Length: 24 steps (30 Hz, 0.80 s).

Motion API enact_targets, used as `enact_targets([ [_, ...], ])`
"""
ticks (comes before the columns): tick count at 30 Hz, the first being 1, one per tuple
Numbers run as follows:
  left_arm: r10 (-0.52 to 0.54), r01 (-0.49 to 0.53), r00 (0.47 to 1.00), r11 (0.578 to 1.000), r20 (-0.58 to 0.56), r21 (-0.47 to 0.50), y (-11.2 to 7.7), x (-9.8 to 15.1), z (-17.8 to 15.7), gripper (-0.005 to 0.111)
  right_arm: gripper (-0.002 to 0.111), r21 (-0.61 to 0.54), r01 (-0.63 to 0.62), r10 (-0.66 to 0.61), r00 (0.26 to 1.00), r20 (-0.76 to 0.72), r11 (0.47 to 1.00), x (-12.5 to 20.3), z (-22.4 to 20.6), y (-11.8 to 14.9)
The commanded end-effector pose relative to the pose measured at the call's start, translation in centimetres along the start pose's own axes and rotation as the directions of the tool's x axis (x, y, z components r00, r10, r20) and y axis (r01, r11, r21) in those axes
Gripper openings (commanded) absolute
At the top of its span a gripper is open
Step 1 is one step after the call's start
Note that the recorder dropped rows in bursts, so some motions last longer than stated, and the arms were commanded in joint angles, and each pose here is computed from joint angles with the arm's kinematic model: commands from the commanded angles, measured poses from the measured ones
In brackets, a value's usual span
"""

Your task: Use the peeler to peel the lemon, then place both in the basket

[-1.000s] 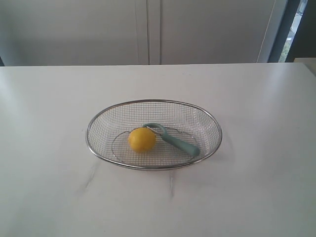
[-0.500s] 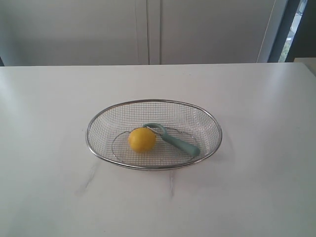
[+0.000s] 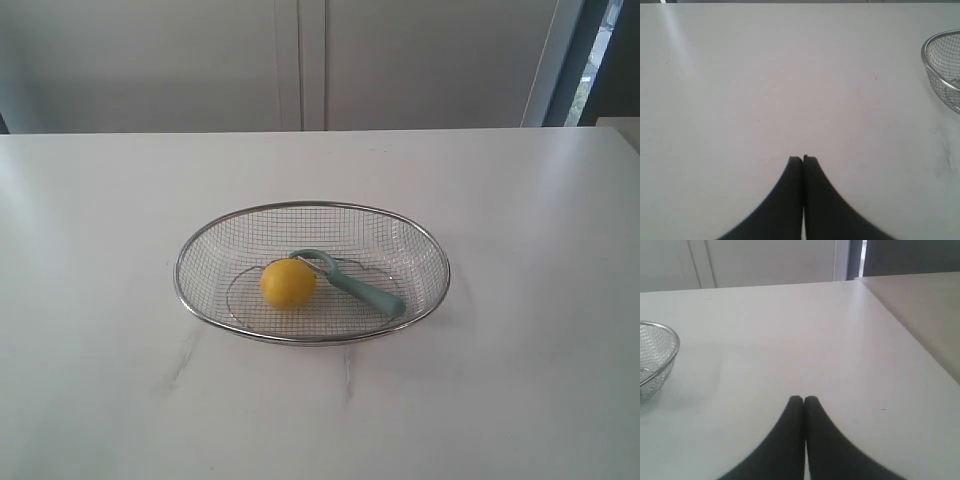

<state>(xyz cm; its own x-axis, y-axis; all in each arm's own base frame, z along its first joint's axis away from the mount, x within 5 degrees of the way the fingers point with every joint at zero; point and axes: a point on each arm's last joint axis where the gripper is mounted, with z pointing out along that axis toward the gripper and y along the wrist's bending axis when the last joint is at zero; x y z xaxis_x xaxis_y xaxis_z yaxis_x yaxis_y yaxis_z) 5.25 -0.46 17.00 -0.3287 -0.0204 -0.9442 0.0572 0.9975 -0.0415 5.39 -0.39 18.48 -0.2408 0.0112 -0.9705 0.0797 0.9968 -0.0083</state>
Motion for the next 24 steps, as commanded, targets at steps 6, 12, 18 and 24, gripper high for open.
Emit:
enact_targets([
  [6,-0.004,0.004,1.000,1.000,-0.002,-0.003,0.03,0.14,0.02,0.000,0.000,-0.094,0.002,-0.002,1.000,0.006,0.996,0.09,-0.02,0.51],
  [12,-0.004,0.004,1.000,1.000,-0.002,-0.003,0.03,0.14,0.02,0.000,0.000,-0.138,0.013,-0.012,1.000,0.010,0.990,0.06,-0.05,0.76],
  [18,-0.004,0.004,1.000,1.000,-0.002,-0.003,0.03,0.14,0.02,0.000,0.000,-0.159,0.021,-0.019,1.000,0.011,0.987,0.07,-0.07,0.87],
  [24,-0.004,0.004,1.000,1.000,-0.002,-0.003,0.03,0.14,0.02,0.000,0.000,-0.159,0.021,-0.020,1.000,0.006,0.987,0.12,-0.07,0.87],
])
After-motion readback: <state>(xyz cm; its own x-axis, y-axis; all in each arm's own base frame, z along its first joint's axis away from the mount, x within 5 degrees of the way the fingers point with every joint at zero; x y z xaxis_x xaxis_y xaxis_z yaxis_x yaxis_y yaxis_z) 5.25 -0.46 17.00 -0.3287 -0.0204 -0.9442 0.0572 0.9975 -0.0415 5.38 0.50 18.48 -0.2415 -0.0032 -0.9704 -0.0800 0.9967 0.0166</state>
